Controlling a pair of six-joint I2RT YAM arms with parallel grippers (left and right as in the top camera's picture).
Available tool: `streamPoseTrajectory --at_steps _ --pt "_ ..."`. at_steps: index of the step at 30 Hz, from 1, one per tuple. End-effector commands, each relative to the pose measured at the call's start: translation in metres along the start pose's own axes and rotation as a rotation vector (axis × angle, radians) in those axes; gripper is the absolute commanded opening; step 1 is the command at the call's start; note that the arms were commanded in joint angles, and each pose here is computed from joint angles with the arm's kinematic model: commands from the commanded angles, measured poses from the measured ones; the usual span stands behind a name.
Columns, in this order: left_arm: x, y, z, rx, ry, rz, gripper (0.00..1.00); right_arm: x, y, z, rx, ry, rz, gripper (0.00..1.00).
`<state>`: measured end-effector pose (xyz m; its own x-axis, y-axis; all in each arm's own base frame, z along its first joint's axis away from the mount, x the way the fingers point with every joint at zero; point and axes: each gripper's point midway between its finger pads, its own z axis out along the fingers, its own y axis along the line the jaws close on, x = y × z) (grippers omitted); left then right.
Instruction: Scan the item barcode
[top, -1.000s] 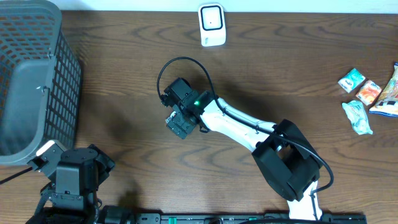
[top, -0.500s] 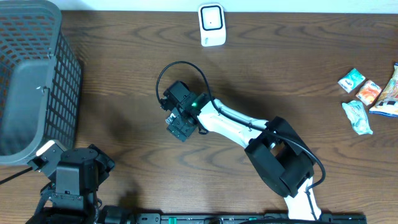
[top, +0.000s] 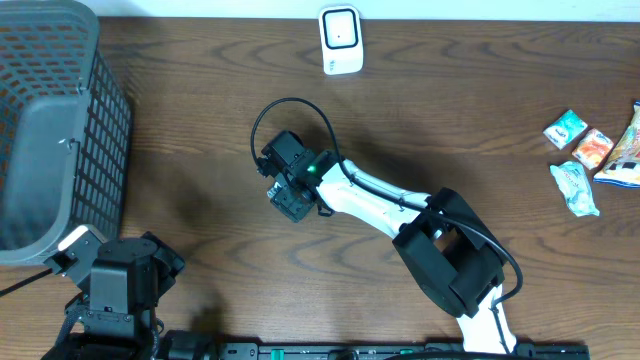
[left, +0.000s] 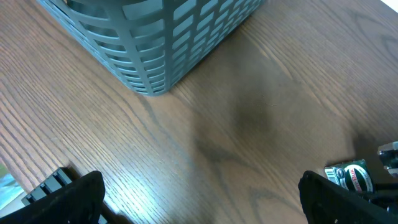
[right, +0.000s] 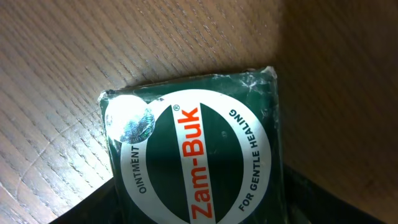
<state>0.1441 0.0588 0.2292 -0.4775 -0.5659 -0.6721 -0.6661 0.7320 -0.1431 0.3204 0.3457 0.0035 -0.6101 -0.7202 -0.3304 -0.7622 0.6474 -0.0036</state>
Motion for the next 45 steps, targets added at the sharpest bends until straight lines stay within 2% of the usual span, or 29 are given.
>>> streamPoseTrajectory --at_steps 1,9,15,17,20,31,33,37,45 --pt "-0.002 0.003 0.0 -0.015 -0.011 -0.014 0.98 -0.008 0.006 -0.006 -0.043 -0.021 0.083 0.66" --pt "-0.002 0.003 0.0 -0.015 -0.011 -0.014 0.98 -0.027 0.018 -0.049 -0.345 -0.095 0.174 0.61" --pt "-0.002 0.003 0.0 -0.015 -0.011 -0.015 0.98 -0.02 -0.001 -0.062 -0.477 -0.088 0.264 0.61" --pt "-0.002 0.003 0.0 -0.015 -0.011 -0.015 0.98 -0.016 -0.011 -0.06 -0.446 -0.078 0.272 0.64" --pt "-0.002 0.003 0.0 -0.015 -0.011 -0.015 0.98 -0.012 -0.024 -0.053 -0.338 -0.061 0.269 0.75" --pt "-0.002 0.003 0.0 -0.015 -0.011 -0.015 0.98 -0.02 -0.019 -0.04 0.014 -0.073 0.126 0.89" --pt "-0.002 0.003 0.0 -0.015 -0.011 -0.015 0.98 -0.023 -0.016 -0.04 0.066 -0.083 0.1 0.98" --pt "-0.002 0.003 0.0 -0.015 -0.011 -0.014 0.98 -0.022 -0.003 -0.036 0.115 -0.076 -0.016 0.99" --pt "-0.002 0.003 0.0 -0.015 -0.011 -0.014 0.98 -0.015 0.0 -0.018 0.112 -0.045 -0.025 0.99"
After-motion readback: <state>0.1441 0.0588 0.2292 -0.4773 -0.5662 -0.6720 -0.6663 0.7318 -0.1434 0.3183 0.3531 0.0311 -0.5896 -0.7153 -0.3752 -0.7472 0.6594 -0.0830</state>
